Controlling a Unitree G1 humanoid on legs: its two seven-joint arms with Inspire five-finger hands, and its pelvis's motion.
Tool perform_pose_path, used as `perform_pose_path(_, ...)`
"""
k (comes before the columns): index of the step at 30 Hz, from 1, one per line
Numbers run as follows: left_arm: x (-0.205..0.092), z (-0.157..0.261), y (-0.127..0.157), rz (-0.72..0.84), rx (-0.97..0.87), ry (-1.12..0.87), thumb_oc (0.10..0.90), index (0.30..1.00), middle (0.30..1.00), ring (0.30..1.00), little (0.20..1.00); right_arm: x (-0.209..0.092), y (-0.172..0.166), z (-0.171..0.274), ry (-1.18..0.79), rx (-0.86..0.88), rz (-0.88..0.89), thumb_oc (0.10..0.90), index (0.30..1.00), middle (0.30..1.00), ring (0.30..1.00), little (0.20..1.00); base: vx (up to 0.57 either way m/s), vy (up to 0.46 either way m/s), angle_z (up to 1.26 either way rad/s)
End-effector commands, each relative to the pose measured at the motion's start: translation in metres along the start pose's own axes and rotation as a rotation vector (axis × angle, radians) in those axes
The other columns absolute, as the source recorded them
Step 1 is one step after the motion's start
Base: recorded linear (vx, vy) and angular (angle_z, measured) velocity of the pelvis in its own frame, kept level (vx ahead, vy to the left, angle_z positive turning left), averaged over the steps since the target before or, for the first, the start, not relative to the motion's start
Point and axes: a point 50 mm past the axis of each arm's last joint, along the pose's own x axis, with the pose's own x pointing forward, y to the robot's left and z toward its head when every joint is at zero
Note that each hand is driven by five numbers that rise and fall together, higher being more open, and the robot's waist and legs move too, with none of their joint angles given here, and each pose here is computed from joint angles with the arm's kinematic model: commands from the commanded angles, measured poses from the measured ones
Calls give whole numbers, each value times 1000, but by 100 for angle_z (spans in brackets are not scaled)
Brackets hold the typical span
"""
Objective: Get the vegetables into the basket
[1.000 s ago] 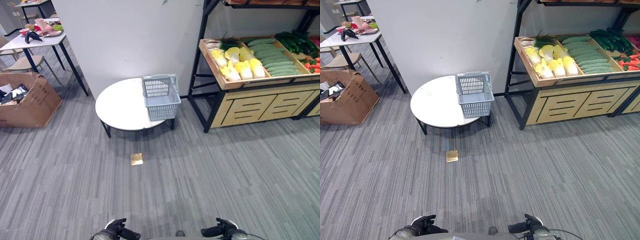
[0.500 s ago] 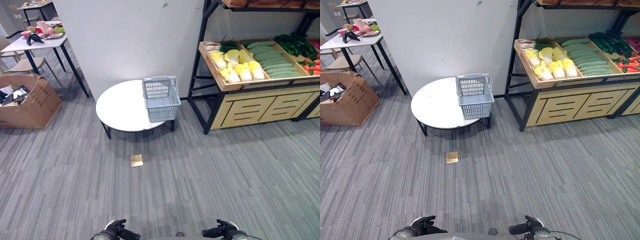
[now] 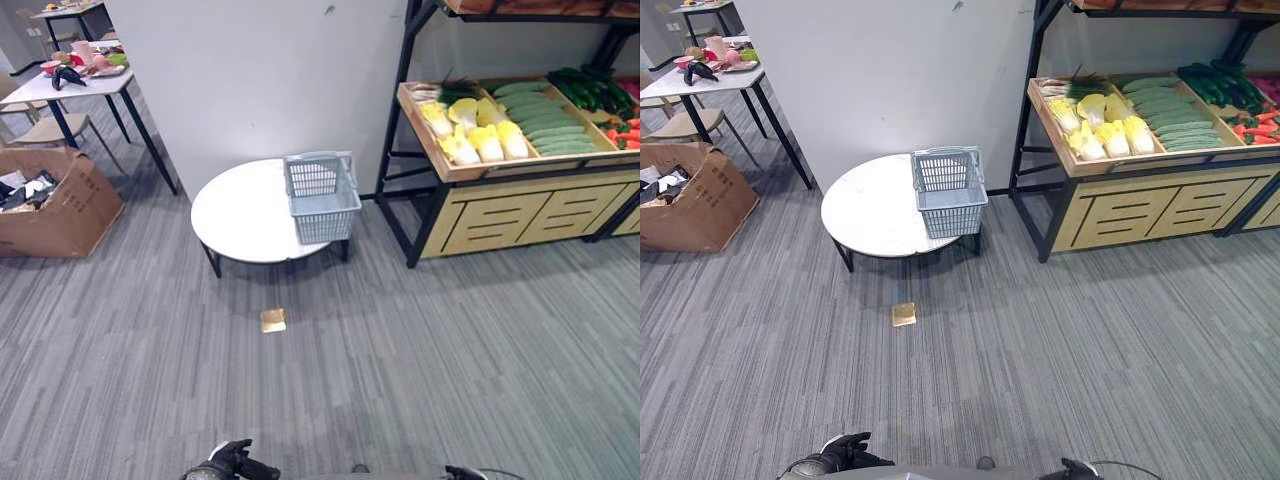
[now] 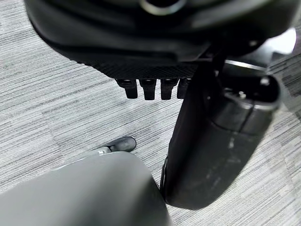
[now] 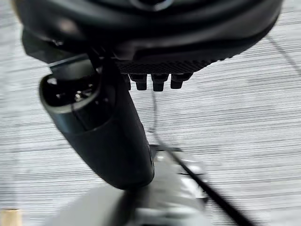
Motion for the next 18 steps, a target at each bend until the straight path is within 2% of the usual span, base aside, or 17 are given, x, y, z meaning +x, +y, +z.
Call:
perform_pose_path(1, -2, -18, -1, -8, 17, 85, 900, 1000, 1000, 1000, 1000, 0, -1, 16, -23, -47, 8, 900, 1000, 1000, 1000, 1000, 5, 62, -4)
perform_pose_path(18, -1, -5, 11, 37, 16, 43, 900, 1000, 1000, 1000, 1000, 0, -8, 34, -87, -83, -35, 900, 1000, 1000, 1000, 1000, 27, 66, -5)
